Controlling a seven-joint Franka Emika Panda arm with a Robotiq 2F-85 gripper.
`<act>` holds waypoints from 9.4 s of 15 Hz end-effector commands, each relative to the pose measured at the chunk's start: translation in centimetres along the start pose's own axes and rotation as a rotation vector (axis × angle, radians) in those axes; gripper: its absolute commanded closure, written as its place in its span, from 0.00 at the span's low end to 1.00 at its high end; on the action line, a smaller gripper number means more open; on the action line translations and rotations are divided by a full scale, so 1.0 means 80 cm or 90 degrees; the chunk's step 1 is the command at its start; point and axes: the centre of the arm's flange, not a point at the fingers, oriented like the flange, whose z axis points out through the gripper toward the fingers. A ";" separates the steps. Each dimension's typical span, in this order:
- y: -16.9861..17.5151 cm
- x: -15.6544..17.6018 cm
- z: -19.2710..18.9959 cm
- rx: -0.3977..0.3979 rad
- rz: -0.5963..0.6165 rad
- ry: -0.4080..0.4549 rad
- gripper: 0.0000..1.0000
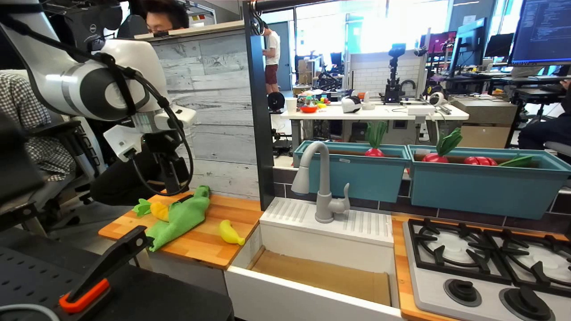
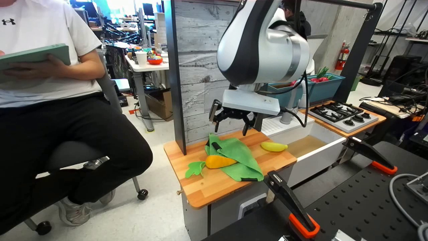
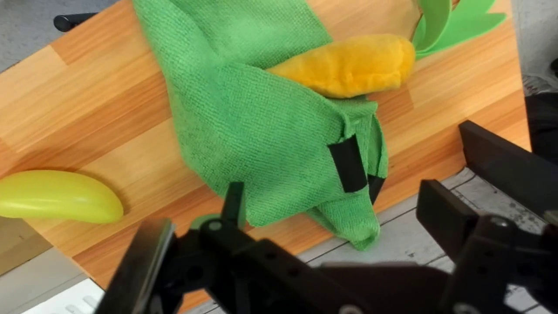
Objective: Move the green towel to the right
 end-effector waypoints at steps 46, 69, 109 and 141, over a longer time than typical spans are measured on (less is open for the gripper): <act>-0.043 0.017 0.115 -0.088 -0.043 -0.165 0.25; -0.085 0.047 0.039 -0.071 -0.064 -0.083 0.99; 0.006 0.057 -0.044 -0.035 -0.059 -0.010 0.99; 0.061 0.011 0.054 -0.109 -0.043 -0.125 0.18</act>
